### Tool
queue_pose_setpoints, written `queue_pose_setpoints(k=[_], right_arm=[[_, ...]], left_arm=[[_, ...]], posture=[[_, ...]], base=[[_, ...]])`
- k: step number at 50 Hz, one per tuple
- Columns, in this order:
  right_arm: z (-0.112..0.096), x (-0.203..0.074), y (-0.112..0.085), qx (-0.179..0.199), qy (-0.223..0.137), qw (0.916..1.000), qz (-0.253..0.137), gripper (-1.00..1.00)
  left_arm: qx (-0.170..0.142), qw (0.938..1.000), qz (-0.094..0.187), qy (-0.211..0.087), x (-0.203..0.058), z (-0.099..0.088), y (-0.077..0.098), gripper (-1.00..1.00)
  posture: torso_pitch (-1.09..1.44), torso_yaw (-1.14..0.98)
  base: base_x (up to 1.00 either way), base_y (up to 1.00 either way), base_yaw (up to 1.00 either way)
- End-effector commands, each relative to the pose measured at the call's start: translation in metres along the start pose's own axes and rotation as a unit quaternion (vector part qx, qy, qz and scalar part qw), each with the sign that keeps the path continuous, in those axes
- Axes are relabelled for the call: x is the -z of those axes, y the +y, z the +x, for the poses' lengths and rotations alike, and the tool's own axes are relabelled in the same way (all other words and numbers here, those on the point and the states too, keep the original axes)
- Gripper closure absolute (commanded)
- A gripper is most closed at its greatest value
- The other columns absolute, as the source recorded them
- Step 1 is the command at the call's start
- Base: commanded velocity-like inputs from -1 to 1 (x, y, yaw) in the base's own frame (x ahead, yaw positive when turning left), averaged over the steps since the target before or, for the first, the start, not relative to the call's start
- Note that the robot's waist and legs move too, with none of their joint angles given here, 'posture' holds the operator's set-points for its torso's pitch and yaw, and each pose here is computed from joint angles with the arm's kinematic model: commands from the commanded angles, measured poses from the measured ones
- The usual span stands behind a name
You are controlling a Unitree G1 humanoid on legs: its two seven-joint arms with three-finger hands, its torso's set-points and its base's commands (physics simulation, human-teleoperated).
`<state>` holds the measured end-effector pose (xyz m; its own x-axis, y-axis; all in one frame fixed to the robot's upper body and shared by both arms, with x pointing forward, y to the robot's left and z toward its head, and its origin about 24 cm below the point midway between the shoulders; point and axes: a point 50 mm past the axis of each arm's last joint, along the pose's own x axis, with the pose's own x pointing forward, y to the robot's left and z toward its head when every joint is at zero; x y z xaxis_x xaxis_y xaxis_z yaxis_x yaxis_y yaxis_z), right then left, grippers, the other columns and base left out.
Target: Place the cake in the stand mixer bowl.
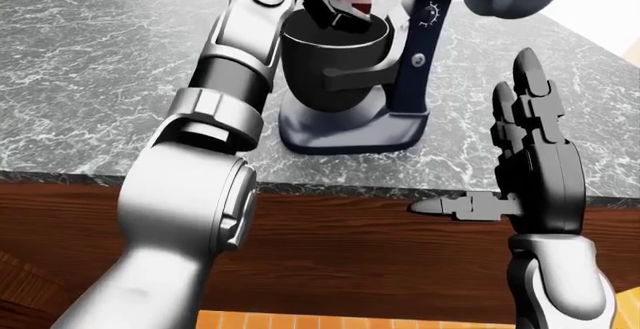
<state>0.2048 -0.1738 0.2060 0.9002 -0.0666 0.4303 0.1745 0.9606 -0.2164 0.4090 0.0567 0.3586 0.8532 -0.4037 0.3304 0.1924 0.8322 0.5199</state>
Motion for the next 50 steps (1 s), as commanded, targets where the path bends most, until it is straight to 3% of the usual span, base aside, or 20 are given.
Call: queue_pose_setpoints(k=[1,16,29,30,31,32,33,50], right_arm=[[0.000,-0.012,-0.002,0.007,-0.036,0.9993,-0.003,-1.00],[0.000,-0.012,-0.001,0.006,-0.036,0.9993,-0.003,-1.00],[0.000,-0.012,-0.001,0.004,-0.038,0.9993,-0.003,-1.00],[0.000,-0.012,-0.001,0.004,-0.038,0.9993,-0.003,-1.00],[0.000,-0.012,-0.001,0.004,-0.038,0.9993,-0.004,-1.00],[0.000,-0.013,0.000,0.004,-0.038,0.9993,-0.003,-1.00],[0.000,-0.013,0.000,0.004,-0.038,0.9993,-0.004,-1.00],[0.000,-0.012,0.000,0.004,-0.038,0.9993,-0.003,-1.00]], left_arm=[[-0.039,0.9967,0.005,-0.071,-0.036,0.000,0.017,1.00],[-0.034,0.9983,-0.003,-0.047,-0.021,-0.001,0.015,1.00],[-0.048,0.9979,0.001,-0.045,-0.021,-0.001,0.020,1.00],[-0.049,0.9978,0.002,-0.044,-0.021,-0.001,0.020,0.92],[-0.050,0.9979,0.002,-0.043,-0.020,-0.001,0.020,0.51],[-0.049,0.9980,0.003,-0.040,-0.019,-0.001,0.020,-0.31],[-0.049,0.9980,0.002,-0.040,-0.020,-0.001,0.021,-1.00],[-0.055,0.9976,-0.005,-0.042,-0.025,-0.002,0.028,-1.00]], posture=[[0.00,0.00],[0.00,0.00],[0.00,0.00],[0.00,0.00],[0.00,0.00],[0.00,0.00],[0.00,0.00],[0.00,0.00]], base=[[0.00,0.00,0.00],[0.00,0.00,0.00],[0.00,0.00,0.00],[0.00,0.00,0.00],[0.00,0.00,0.00],[0.00,0.00,0.00],[0.00,0.00,0.00],[0.00,0.00,0.00]])
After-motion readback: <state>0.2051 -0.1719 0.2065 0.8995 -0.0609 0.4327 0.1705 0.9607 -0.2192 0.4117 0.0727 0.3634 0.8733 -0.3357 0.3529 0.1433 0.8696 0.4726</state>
